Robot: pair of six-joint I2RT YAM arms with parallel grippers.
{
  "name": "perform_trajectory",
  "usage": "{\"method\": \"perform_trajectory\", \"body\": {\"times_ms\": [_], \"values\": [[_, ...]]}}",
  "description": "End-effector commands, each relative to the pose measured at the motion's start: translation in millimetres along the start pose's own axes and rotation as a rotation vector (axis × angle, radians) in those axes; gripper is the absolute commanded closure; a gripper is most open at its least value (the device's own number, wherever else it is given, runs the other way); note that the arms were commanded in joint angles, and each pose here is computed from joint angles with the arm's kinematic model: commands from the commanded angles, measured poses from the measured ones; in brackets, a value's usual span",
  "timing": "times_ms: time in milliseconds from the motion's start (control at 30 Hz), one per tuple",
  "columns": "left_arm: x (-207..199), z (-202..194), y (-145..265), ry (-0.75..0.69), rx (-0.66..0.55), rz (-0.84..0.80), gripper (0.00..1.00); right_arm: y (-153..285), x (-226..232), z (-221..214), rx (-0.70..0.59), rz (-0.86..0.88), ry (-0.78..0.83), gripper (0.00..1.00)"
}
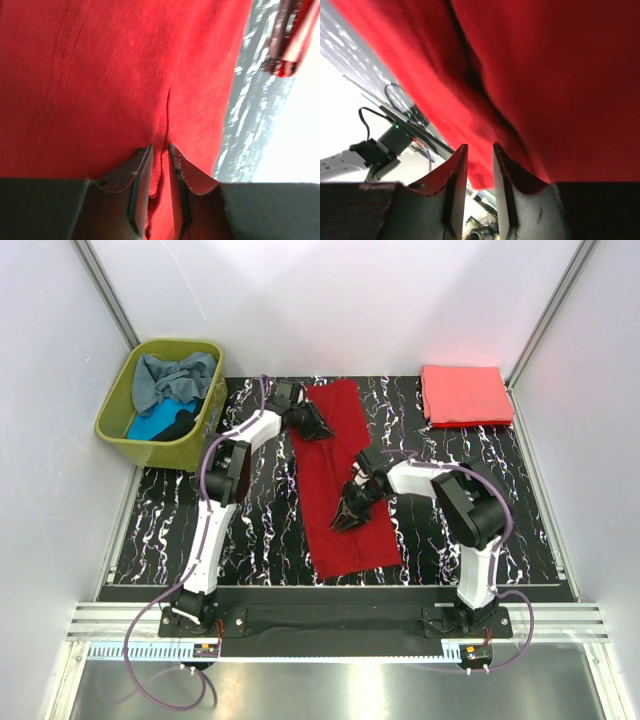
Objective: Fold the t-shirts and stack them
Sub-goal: Fold the tshirt
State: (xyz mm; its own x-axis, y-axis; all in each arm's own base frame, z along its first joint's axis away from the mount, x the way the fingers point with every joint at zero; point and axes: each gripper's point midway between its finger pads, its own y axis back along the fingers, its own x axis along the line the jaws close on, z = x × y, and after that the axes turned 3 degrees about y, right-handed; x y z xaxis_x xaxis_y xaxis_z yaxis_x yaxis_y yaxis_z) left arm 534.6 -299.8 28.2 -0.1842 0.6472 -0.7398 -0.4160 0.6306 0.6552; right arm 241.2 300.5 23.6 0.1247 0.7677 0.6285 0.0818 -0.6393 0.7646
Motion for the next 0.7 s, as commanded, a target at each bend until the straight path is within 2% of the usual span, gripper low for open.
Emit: {"method": "perform_trajectory", "body": {"times_ms": [0, 67, 133, 233, 300, 433, 467, 533, 567, 633, 667], "values": [[2.7, -11.6, -29.9, 0.031, 0.037, -0.002, 0.73, -27.6, 30.6, -2.7, 0.011, 0.115, -0.013, 0.67], [-2.7, -10.4, -31.5, 0.023, 0.037, -0.016, 0.73, -40.9, 48.4, -3.0, 0.023, 0.127, -0.013, 0.68], [-9.9, -5.7, -22.2, -0.013, 0.020, -0.006, 0.72, -36.3, 68.4, 4.7, 0.002, 0.159, -0.015, 0.68], [-28.6, 6.3, 15.6, -0.115, -0.042, 0.029, 0.70, -19.9, 84.8, 9.2, -0.040, 0.191, 0.000, 0.66], [-46.7, 11.0, 55.6, -0.162, -0.086, 0.028, 0.67, -10.8, 86.7, 6.6, -0.037, 0.204, -0.002, 0.64], [-67.2, 6.6, 132.7, -0.162, -0.139, -0.006, 0.66, 10.2, 73.8, -8.9, -0.044, 0.204, -0.022, 0.64], [-75.1, -1.6, 161.4, -0.174, -0.154, -0.026, 0.66, 14.2, 69.0, -11.0, -0.049, 0.197, -0.029, 0.63], [-76.5, -17.9, 189.1, -0.205, -0.150, -0.032, 0.66, 19.9, 60.8, -22.2, -0.043, 0.194, -0.009, 0.61], [-72.4, -38.7, 209.8, -0.216, -0.143, -0.031, 0.66, 20.2, 58.6, -26.7, -0.028, 0.198, 0.004, 0.61], [-56.7, -70.4, 225.3, -0.208, -0.097, -0.024, 0.67, 21.3, 55.9, -37.9, 0.012, 0.214, 0.033, 0.62], [-36.4, -97.0, 238.2, -0.192, -0.074, -0.008, 0.67, 21.7, 56.3, -41.8, 0.022, 0.217, 0.046, 0.63]]}}
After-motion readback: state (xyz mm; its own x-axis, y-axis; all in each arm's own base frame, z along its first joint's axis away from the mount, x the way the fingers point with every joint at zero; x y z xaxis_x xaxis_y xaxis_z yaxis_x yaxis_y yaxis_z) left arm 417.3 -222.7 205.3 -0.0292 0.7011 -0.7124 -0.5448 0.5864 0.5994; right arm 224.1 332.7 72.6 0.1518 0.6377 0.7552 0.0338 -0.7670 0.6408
